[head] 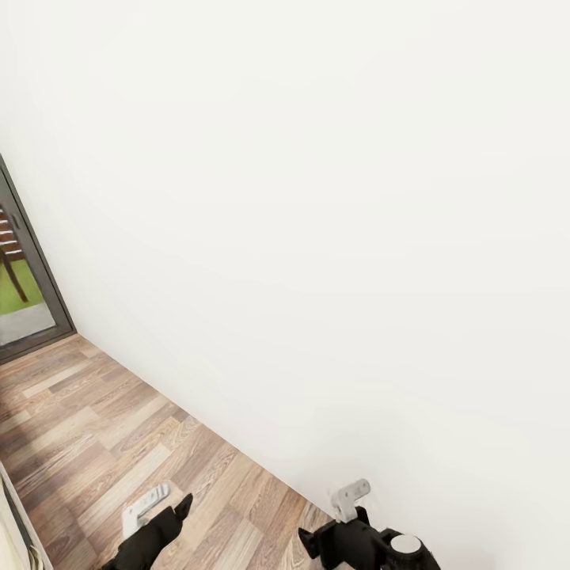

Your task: Put all the toys in the child's room - the three board games (two on the bed and one on the table), the two jigsaw puzzles on the table, and the tennis ball on the table - inside the toy box on the table in the child's room.

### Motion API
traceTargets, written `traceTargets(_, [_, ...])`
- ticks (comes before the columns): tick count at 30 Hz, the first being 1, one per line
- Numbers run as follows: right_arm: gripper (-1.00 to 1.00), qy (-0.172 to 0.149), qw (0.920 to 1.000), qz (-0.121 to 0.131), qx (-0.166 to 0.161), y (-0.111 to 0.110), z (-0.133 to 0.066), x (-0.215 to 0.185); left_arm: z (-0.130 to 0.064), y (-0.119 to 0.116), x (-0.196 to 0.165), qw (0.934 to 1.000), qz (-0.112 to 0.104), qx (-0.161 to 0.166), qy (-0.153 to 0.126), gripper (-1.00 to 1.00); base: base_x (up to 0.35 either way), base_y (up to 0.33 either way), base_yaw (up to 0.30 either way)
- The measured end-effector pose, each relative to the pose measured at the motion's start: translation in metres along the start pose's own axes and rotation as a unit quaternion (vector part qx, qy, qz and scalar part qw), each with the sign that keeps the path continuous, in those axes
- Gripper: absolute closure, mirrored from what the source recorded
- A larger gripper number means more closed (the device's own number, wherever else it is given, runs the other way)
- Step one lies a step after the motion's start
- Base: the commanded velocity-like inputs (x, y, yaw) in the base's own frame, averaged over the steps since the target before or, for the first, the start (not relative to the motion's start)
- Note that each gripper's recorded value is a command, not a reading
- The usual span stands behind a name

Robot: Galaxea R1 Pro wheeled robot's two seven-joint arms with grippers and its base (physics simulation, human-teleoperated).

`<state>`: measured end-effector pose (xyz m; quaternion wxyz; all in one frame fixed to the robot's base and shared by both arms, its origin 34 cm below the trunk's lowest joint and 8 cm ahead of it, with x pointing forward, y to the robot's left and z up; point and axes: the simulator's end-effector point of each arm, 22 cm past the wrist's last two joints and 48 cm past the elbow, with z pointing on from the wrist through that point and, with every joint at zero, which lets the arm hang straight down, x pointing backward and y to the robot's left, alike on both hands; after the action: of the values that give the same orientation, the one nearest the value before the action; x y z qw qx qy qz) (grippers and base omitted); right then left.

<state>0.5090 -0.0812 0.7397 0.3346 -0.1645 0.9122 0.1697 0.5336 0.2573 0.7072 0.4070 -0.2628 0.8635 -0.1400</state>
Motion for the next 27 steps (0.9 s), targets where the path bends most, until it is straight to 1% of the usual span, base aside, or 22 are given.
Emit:
traceTargets(2, [-1.0, 0.0, 1.0, 0.006, -0.002, 0.004, 0.002, -0.021, -0.005, -0.013, -0.009, 0.9999, -0.001, 0.015, 0.004, -1.0, 0.0, 0.0, 0.0])
traceTargets(3, [-1.0, 0.0, 1.0, 0.006, -0.001, 0.004, 0.002, -0.021, -0.005, -0.013, -0.009, 0.9999, -0.001, 0.015, 0.004, -1.0, 0.0, 0.0, 0.0])
traceTargets(5, [-1.0, 0.003, 0.9999, 0.01, -0.001, 0.004, 0.003, -0.038, -0.006, -0.023, -0.014, 0.9995, -0.005, 0.028, 0.014, -1.0, 0.0, 0.0, 0.0])
traceTargets(6, [-1.0, 0.003, 0.9999, 0.01, -0.001, 0.004, 0.003, -0.039, -0.006, -0.024, -0.014, 0.9995, -0.005, 0.028, 0.014, -1.0, 0.0, 0.0, 0.0])
traceTargets(8, [-1.0, 0.007, 0.9999, 0.013, 0.001, 0.0, 0.002, -0.057, -0.007, -0.032, -0.015, 0.9988, -0.007, 0.039, 0.028, -1.0, 0.0, 0.0, 0.0])
traceTargets(9, [-1.0, 0.007, 0.9999, 0.013, 0.001, 0.0, 0.002, -0.058, -0.007, -0.032, -0.015, 0.9988, -0.007, 0.039, 0.029, -1.0, 0.0, 0.0, 0.0])
traceTargets(10, [-1.0, 0.011, 0.9998, 0.016, 0.004, -0.004, 0.001, -0.078, -0.009, -0.041, -0.013, 0.9976, -0.006, 0.05, 0.046, -1.0, 0.0, 0.0, 0.0])
traceTargets(11, [-1.0, 0.01, 0.9998, 0.015, 0.004, -0.005, 0.001, -0.08, -0.009, -0.041, -0.013, 0.9976, -0.006, 0.05, 0.047, -1.0, 0.0, 0.0, 0.0])
traceTargets(13, [-1.0, 0.014, 0.9997, 0.016, 0.006, -0.007, 0.0, -0.089, -0.011, -0.045, -0.011, 0.9966, -0.005, 0.056, 0.059, -1.0, 0.0, 0.0, 0.005])
traceTargets(15, [-1.0, 0.016, 0.9997, 0.016, 0.007, -0.008, 0.001, -0.092, -0.012, -0.048, -0.007, 0.9958, -0.003, 0.061, 0.069, -1.0, 0.0, 0.0, 0.037])
traceTargets(17, [-1.0, 0.016, 0.9997, 0.016, 0.007, -0.008, 0.001, -0.092, -0.012, -0.048, -0.007, 0.9958, -0.003, 0.061, 0.069, -1.0, 0.0, 0.0, 0.077])
traceTargets(18, [-1.0, 0.015, 0.9997, 0.016, 0.007, -0.008, 0.001, -0.095, -0.014, -0.049, 0.001, 0.9944, -0.001, 0.063, 0.084, -1.0, 0.0, 0.0, 0.117])
traceTargets(19, [-1.0, 0.014, 0.9997, 0.016, 0.007, -0.008, 0.001, -0.095, -0.014, -0.049, 0.001, 0.9944, -0.001, 0.064, 0.084, -1.0, 0.0, 0.0, 0.15])
traceTargets(22, [-1.0, 0.013, 0.9998, 0.015, 0.007, -0.009, 0.001, -0.098, -0.017, -0.049, 0.01, 0.9925, 0.0, 0.065, 0.103, -1.0, 0.0, 0.0, 0.191])
traceTargets(27, [-1.0, 0.012, 0.9998, 0.015, 0.008, -0.009, 0.001, -0.1, -0.019, -0.05, 0.015, 0.9914, 0.0, 0.068, 0.112, -1.0, 0.0, 0.0, 0.232])
